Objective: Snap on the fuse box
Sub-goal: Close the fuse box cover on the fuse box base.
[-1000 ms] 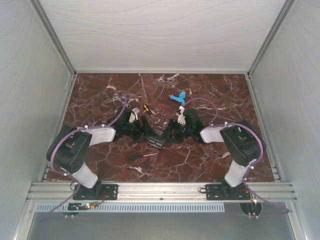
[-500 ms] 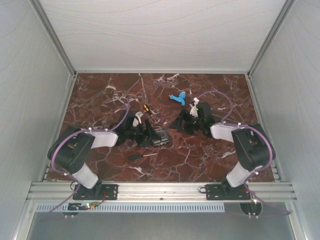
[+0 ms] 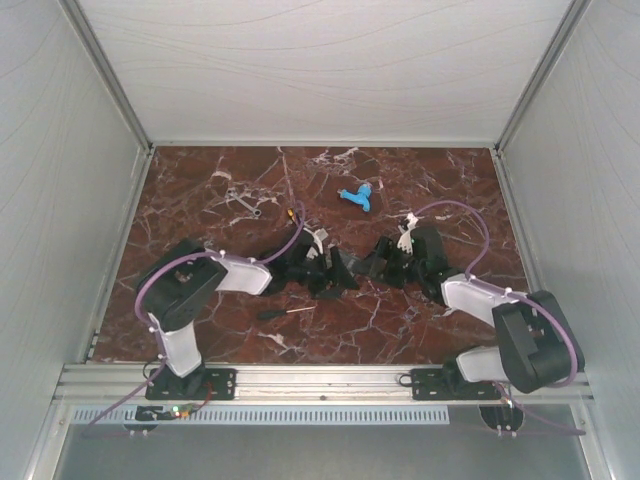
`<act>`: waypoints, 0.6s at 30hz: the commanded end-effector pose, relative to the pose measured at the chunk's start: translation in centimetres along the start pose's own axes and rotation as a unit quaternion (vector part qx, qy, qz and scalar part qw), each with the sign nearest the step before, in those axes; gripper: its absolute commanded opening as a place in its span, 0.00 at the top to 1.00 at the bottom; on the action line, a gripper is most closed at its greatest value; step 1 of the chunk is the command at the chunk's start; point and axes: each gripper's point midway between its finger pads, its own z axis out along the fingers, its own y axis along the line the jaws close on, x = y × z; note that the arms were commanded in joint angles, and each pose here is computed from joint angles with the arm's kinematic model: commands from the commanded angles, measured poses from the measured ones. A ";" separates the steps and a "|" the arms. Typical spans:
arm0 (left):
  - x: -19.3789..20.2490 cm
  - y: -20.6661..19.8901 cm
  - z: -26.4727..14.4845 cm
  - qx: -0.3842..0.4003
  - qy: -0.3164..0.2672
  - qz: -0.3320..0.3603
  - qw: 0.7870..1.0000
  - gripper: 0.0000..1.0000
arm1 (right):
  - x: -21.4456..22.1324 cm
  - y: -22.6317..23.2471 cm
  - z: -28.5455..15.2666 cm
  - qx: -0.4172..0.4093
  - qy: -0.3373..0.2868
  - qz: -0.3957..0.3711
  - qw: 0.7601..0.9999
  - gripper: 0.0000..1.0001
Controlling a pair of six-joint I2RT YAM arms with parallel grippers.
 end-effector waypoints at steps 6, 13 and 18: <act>0.0 -3.1 -2.6 0.036 -0.045 0.084 0.995 0.28 | 0.0 0.5 -0.9 -0.007 -0.024 -0.003 1.000 0.27; -4.1 -0.5 -6.8 -0.042 -0.121 0.094 0.987 0.36 | 0.7 1.7 0.9 -0.022 -0.011 -0.010 1.000 0.29; -7.6 1.4 -7.3 -0.085 -0.138 0.104 0.981 0.33 | -0.1 2.0 2.3 -0.022 -0.014 -0.004 1.000 0.30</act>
